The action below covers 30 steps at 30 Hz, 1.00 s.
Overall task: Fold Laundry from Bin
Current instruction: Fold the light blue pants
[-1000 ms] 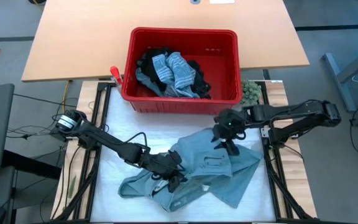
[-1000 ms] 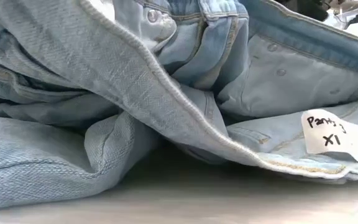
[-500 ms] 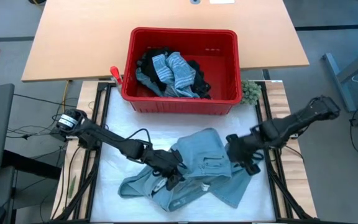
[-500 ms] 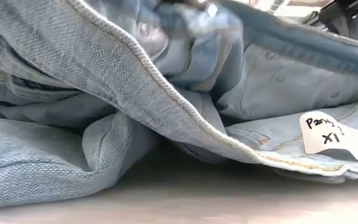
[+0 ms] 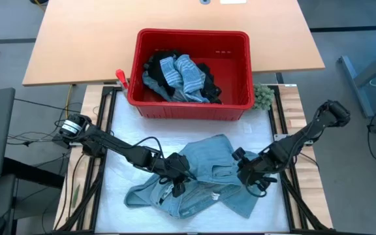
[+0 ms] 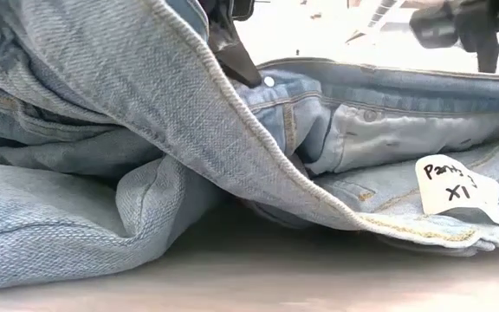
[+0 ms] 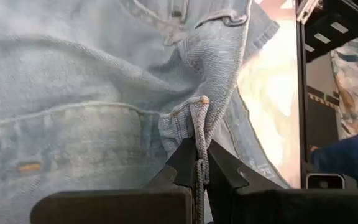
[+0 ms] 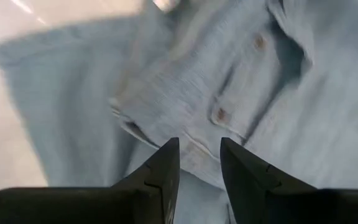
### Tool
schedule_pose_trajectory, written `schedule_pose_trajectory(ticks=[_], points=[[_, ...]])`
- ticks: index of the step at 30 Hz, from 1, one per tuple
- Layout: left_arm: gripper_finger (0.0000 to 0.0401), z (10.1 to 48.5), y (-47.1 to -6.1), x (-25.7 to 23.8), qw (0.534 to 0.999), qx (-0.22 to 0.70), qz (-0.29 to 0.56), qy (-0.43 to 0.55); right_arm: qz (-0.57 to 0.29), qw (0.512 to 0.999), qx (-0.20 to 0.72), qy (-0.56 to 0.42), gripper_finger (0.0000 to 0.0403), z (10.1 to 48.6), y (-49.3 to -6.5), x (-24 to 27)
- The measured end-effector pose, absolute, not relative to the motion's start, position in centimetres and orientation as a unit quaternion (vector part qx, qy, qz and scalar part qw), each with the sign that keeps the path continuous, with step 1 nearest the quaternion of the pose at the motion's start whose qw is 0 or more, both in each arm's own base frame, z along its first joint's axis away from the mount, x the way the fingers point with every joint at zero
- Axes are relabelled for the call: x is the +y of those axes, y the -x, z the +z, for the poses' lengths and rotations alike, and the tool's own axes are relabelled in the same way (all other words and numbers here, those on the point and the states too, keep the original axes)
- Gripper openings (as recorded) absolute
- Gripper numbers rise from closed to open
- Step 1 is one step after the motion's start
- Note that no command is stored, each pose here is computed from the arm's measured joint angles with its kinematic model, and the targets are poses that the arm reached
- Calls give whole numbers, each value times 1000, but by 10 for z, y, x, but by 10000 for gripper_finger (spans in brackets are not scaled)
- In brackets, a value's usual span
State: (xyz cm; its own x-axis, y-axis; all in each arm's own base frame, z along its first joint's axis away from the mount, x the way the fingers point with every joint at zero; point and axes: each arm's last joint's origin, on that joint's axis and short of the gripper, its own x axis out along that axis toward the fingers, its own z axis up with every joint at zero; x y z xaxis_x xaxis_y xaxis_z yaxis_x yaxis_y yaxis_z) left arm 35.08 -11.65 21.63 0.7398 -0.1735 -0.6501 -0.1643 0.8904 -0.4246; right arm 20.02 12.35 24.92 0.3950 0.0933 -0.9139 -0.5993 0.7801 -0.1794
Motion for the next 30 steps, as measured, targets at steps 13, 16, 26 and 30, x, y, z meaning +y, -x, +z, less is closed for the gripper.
schedule_pose_trajectory(ticks=[13, 16, 26, 30], points=[[0, 216, -350, -118, 908, 357, -1, 219, 311, 686, 538, 378, 159, 255, -196, 140], [0, 216, -350, -118, 909, 358, -3, 214, 328, 689, 517, 388, 194, 254, -197, 144], [0, 216, -350, -119, 913, 359, -15, 193, 254, 695, 527, 419, 277, 234, -201, 142], [0, 216, -350, -119, 912, 360, -20, 194, 254, 699, 522, 417, 278, 218, -204, 151]])
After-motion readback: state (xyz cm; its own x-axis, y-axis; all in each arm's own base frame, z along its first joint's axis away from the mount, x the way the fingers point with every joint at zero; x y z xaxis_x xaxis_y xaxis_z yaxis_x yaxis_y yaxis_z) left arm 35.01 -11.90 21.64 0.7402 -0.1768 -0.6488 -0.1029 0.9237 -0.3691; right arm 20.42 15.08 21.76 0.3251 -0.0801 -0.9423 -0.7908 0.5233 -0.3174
